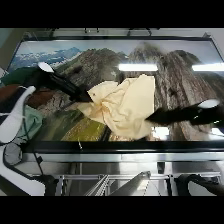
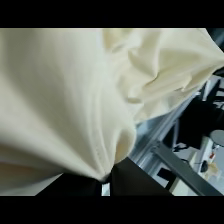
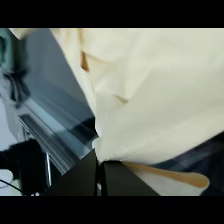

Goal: Fold the shirts.

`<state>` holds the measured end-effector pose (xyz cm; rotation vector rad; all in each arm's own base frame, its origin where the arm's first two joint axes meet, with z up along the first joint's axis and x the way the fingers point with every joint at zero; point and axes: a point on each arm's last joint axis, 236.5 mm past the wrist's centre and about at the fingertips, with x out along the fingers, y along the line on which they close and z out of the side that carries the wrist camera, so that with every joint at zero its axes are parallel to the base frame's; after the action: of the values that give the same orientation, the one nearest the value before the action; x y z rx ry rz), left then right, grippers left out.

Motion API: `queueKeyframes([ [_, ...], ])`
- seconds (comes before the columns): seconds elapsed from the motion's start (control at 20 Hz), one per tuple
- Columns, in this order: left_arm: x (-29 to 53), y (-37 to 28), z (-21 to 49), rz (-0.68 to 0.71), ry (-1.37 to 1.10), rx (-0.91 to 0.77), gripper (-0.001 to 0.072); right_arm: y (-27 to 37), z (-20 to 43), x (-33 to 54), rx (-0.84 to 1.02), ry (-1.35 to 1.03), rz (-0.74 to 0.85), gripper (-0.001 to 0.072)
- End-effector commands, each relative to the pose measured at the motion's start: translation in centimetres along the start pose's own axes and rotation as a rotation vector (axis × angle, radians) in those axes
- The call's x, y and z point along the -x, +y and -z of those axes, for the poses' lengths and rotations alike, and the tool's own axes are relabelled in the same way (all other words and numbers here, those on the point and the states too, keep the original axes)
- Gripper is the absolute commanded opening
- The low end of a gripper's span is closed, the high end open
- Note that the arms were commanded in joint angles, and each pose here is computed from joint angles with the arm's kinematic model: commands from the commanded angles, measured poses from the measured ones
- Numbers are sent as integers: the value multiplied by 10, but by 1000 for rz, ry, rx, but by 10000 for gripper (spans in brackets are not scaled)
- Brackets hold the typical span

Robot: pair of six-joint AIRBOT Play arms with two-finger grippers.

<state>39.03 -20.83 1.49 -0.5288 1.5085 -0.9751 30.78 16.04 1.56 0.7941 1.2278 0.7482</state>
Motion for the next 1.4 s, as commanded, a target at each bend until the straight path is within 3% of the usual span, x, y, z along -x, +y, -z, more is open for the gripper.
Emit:
queueKeyframes([
  [0.0,90,-132,-9,282,-229,-236,15,113,-53,105,245,-251,-166,17],
  [0.15,200,-264,32,520,-489,-570,16,230,-65,212,556,-555,-237,17],
  [0.25,252,-326,83,569,-621,-807,17,286,-48,257,738,-703,-189,17],
  [0.35,277,-363,132,512,-721,-993,17,328,-27,285,878,-837,-119,17],
  [0.5,293,-373,159,233,-885,-1057,17,356,-16,302,962,-961,-46,17],
  [0.6,303,-341,146,-8,-982,-951,26,353,-26,306,961,-989,-26,17],
  [0.7,303,-283,122,-136,-1028,-751,33,332,-48,290,901,-931,-44,17],
  [0.85,257,-178,85,-125,-937,-459,33,267,-94,215,774,-717,-5,17],
  [1.0,186,-86,43,-94,-818,-291,37,185,-132,120,655,-496,83,17],
  [1.2,124,8,-16,-126,-762,-135,37,66,-208,57,451,-492,239,17],
  [1.25,118,21,-26,-110,-737,-113,149,40,-224,56,393,-522,264,26],
  [1.3,116,30,-36,-96,-717,-105,410,24,-232,57,355,-525,265,230],
  [1.35,122,38,-46,-79,-710,-97,720,16,-233,62,328,-515,247,515],
])
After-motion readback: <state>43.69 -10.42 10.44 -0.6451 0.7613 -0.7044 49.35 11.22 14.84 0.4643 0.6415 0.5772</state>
